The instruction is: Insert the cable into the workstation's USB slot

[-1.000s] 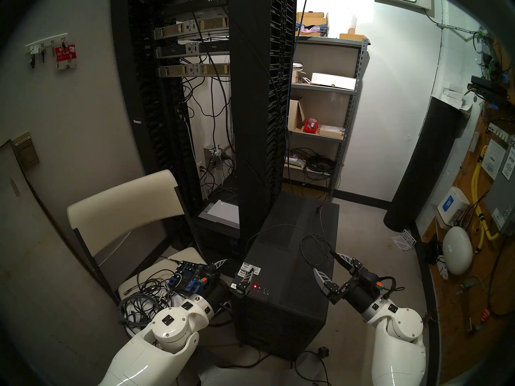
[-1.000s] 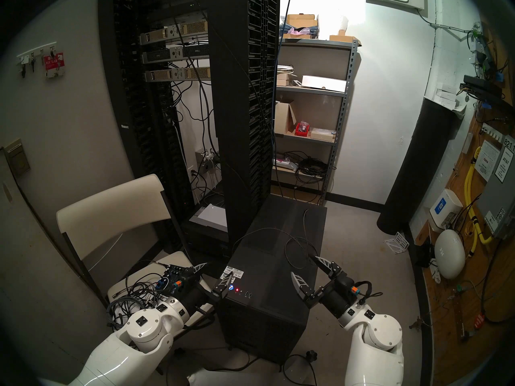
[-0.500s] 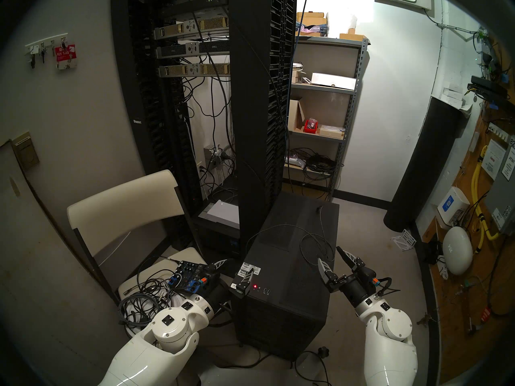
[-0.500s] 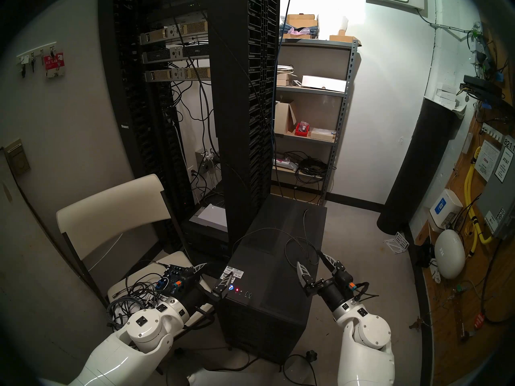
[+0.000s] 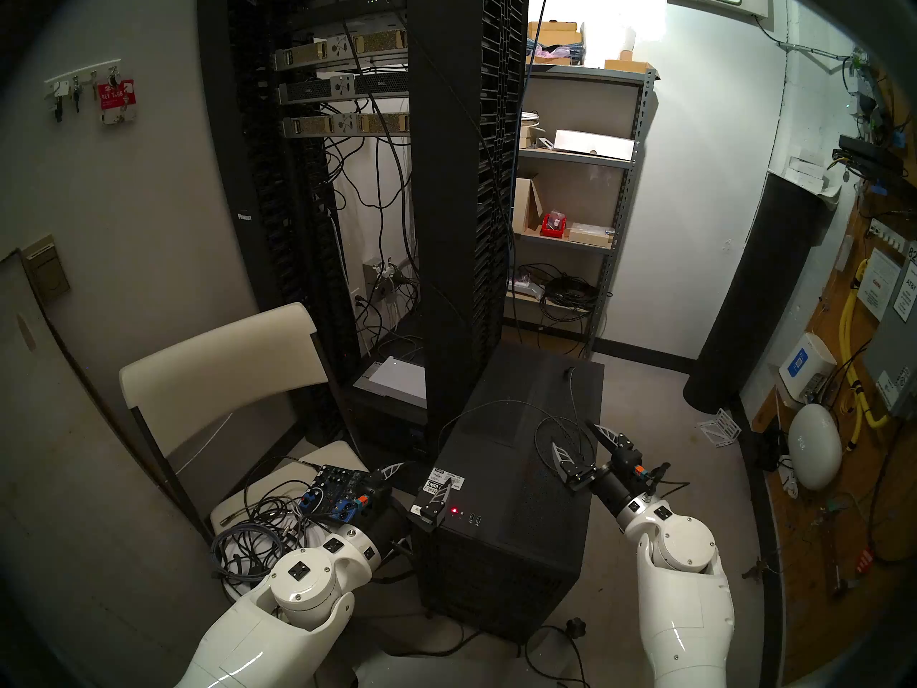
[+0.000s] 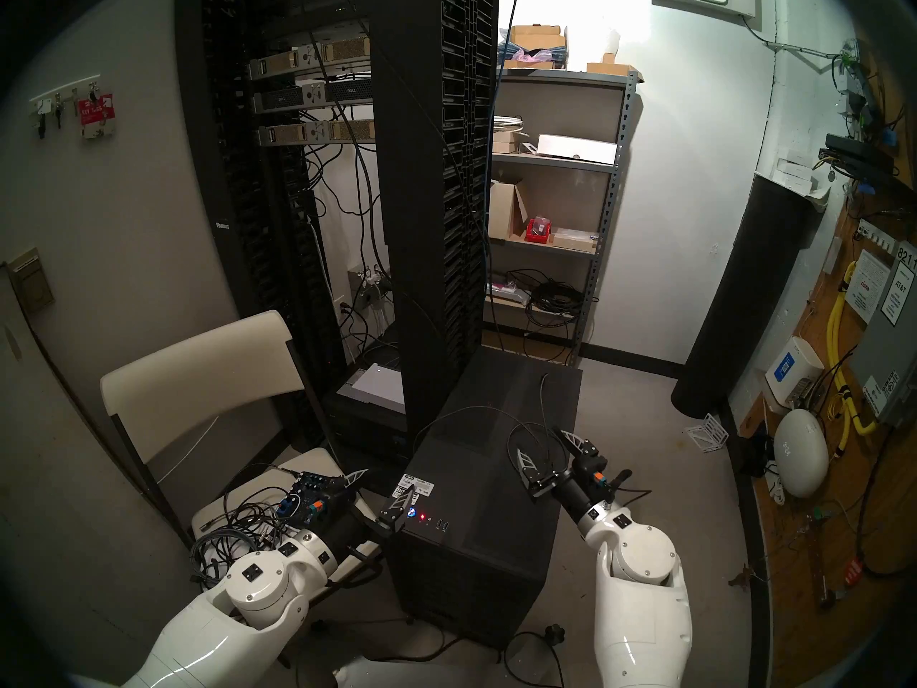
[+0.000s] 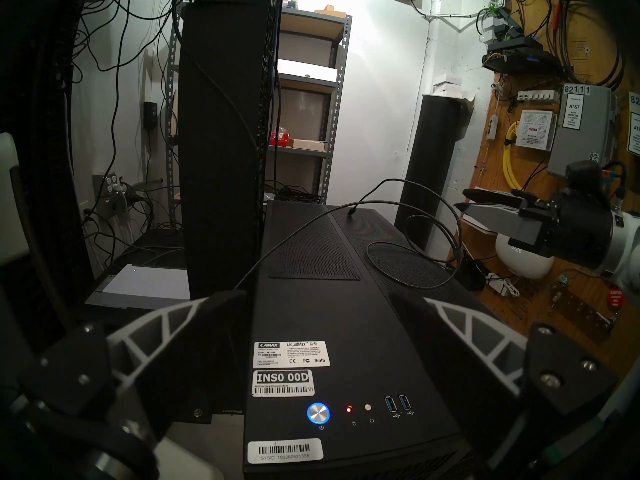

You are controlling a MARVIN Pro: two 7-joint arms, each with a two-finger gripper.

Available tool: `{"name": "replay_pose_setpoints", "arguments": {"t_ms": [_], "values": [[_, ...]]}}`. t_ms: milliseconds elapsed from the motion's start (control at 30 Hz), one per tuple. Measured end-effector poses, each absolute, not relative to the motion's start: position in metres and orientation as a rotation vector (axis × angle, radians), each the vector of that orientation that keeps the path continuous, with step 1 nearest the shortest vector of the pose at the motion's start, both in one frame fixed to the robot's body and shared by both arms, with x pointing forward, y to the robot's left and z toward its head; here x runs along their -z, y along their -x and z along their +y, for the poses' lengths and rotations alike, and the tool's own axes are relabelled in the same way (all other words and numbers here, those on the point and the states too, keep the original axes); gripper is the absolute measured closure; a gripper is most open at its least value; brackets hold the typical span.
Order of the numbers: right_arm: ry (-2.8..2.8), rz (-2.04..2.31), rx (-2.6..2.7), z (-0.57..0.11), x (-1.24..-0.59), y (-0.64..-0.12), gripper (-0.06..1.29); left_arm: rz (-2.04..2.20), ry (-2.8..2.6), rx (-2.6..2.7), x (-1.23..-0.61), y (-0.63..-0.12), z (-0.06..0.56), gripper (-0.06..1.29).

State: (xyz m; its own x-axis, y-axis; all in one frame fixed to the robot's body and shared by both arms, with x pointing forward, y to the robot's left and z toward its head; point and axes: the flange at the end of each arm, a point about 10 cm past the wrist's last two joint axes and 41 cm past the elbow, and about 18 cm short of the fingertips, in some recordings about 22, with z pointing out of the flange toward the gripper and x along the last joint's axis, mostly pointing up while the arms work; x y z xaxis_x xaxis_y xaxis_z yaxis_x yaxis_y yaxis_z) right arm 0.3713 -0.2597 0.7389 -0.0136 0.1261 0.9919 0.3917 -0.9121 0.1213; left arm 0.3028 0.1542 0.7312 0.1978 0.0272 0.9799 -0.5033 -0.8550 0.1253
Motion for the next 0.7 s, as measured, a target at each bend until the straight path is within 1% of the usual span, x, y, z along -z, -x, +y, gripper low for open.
{"name": "replay_pose_setpoints", "arguments": {"t_ms": [267, 467, 700], "values": [[2.131, -0.491, 2.016, -0.273, -0.74, -0.389, 0.03, -0.444, -2.059, -1.698, -0.731, -0.303, 0.154, 0.05], [2.158, -0.403, 1.993, -0.285, -0.749, -0.388, 0.03, -0.444, -2.059, -1.698, -0.731, -0.303, 0.154, 0.05], [2.187, -0.353, 1.925, -0.285, -0.742, -0.38, 0.03, -0.444, -2.059, -1.698, -0.731, -0.303, 0.154, 0.05]]}}
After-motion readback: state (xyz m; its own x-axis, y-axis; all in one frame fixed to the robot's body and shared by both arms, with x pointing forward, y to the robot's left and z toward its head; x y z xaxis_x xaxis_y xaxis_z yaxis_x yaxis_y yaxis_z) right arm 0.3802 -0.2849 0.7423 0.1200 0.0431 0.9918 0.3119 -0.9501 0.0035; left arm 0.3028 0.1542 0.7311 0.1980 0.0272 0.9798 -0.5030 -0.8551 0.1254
